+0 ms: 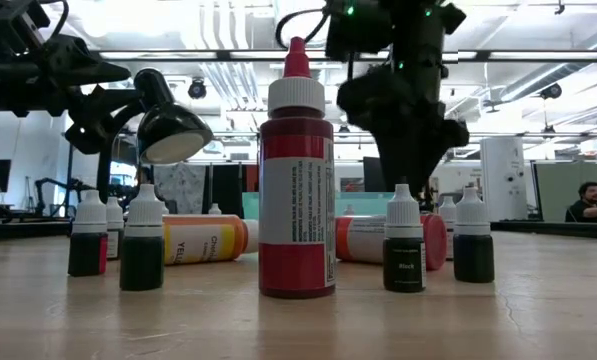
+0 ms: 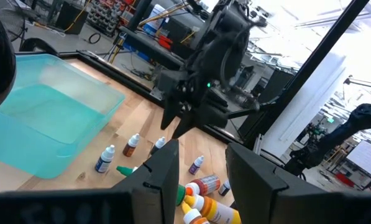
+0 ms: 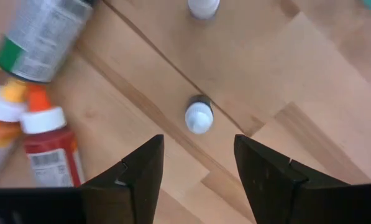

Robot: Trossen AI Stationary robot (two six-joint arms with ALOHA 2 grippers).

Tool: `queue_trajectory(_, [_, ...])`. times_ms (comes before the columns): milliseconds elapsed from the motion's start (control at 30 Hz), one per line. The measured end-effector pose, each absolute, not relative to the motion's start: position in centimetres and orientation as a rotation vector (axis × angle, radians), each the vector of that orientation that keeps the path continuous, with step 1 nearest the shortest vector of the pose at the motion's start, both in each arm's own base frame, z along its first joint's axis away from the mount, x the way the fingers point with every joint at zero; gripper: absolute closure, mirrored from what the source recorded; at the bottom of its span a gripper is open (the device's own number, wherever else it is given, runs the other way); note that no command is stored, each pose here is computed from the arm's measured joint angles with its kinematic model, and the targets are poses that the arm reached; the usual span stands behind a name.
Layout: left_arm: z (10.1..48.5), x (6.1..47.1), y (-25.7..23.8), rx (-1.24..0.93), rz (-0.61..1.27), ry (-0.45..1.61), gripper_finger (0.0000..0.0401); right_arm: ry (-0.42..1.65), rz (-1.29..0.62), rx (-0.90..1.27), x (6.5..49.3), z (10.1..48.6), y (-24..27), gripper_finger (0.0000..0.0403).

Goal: Pick & Place food coloring
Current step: Put the top right small green food coloring bottle into the bin

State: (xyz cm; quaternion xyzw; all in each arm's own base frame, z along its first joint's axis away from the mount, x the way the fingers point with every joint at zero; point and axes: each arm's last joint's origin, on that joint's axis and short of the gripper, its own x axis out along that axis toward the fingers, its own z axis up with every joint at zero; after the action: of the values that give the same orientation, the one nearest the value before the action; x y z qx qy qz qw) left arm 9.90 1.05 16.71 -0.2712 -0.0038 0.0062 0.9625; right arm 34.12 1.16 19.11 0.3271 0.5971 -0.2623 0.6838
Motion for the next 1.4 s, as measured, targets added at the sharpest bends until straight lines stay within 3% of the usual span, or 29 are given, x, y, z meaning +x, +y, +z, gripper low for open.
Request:
queue_trajectory(633, [16.7, 9.9, 1.0, -0.55, 0.012, -0.007, 0.0295, 1.332, -0.653, 0.718, 34.7, 18.1, 1.4, 0.0218])
queue_trajectory(1067, [16.7, 9.9, 1.1, -0.549, 0.012, -0.008, 0.0295, 1.303, -0.664, 0.743, 35.0, 17.9, 1.4, 0.025])
queue_trajectory(1400, [16.7, 9.9, 1.1, -0.549, 0.013, -0.008, 0.0295, 1.322, -0.675, 0.731, 35.0, 17.3, 1.4, 0.0253])
